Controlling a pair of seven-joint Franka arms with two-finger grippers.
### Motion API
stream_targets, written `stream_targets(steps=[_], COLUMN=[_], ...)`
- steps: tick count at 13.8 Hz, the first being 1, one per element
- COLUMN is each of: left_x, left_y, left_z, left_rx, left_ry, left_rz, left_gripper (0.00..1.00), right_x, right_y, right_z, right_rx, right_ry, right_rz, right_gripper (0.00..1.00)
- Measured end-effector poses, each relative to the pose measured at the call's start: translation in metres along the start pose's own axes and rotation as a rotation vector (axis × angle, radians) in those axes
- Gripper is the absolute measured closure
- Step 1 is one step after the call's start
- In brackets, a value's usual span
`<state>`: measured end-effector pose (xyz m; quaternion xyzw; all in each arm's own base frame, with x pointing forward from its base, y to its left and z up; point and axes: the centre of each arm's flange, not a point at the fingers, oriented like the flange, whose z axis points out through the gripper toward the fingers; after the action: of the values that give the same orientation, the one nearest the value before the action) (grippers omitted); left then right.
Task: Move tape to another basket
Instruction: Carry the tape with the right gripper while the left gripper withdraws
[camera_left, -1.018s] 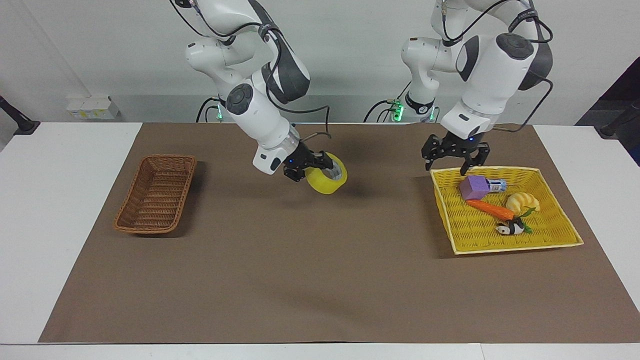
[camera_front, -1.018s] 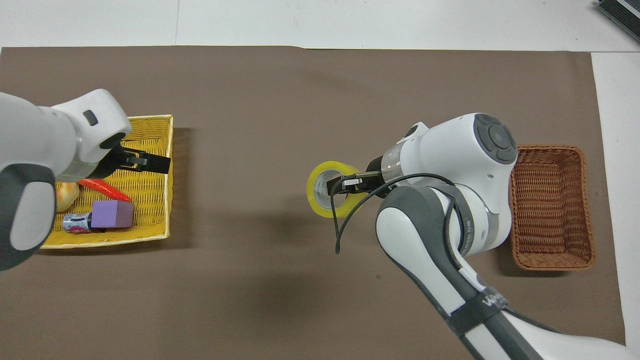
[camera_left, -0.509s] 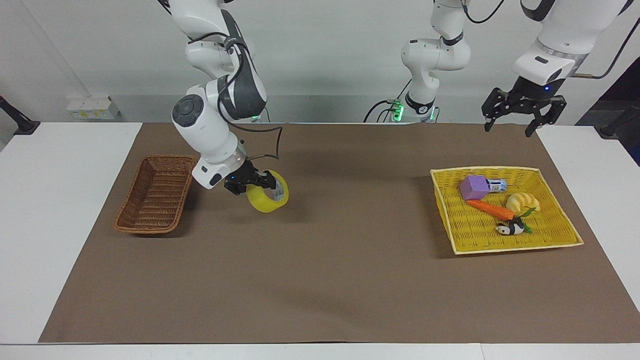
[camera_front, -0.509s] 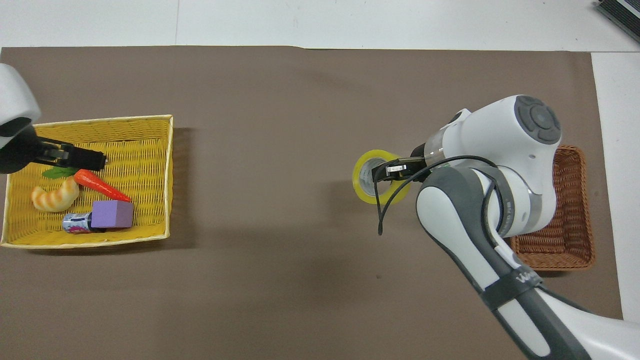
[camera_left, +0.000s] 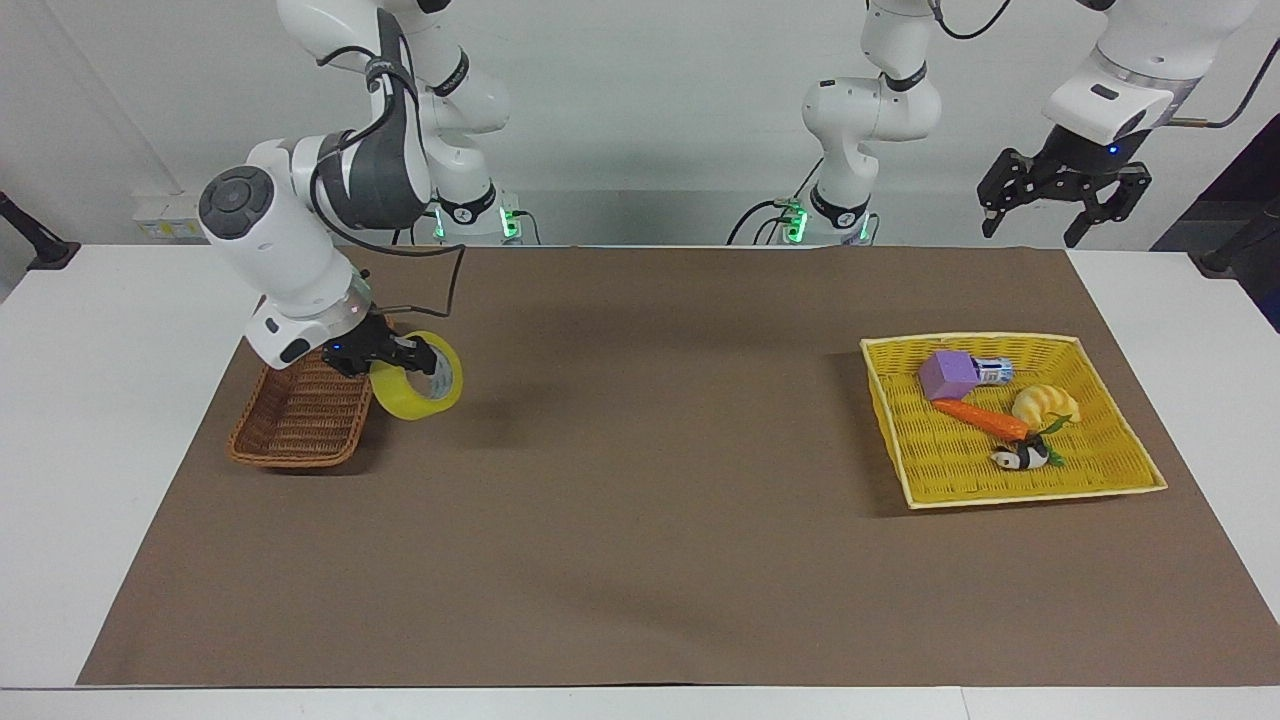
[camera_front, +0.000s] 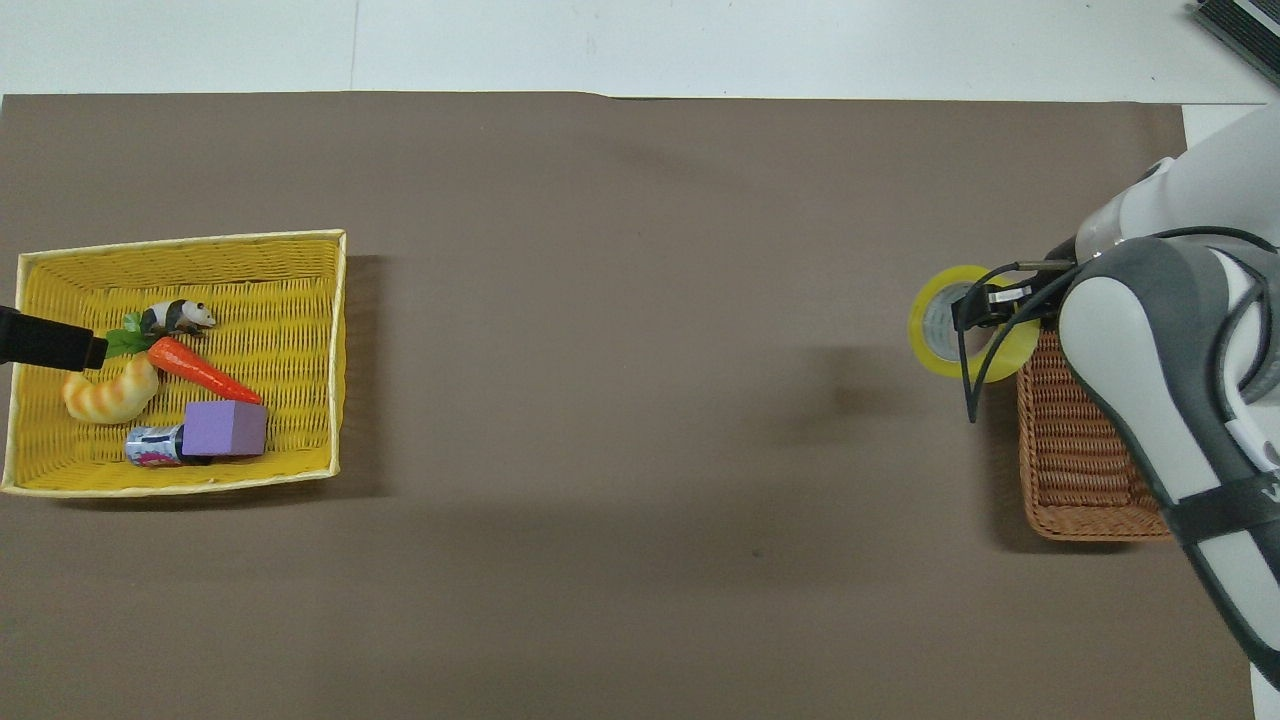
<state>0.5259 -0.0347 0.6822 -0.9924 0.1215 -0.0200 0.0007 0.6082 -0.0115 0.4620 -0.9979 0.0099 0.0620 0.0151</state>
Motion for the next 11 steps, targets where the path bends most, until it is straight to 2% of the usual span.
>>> stream_targets(steps=[4,8,10,11], left_x=[0.0,0.0,0.0,0.0], left_y=[0.001,0.001,0.001,0.001], left_z=[-0.002,-0.002,-0.002,-0.002], left_rx=[0.001,0.001,0.001,0.001], left_ry=[0.004,0.004,0.004,0.004], left_rz=[0.002,0.002,0.002,0.002], left_gripper=[0.0,0.0,0.0,0.0], right_x=[-0.006,-0.034,-0.043,-0.046], right_y=[0.057,0.138,0.159,0.162], right_z=[0.008,0.044,0.069,0.078], right_rx=[-0.037,-0.094,-0.102,-0.104], right_ry=[-0.029,-0.1,-0.109,-0.114], right_rz=[-0.01,-0.042,-0.046,-0.048], right_gripper=[1.0,1.0,0.96,0.88])
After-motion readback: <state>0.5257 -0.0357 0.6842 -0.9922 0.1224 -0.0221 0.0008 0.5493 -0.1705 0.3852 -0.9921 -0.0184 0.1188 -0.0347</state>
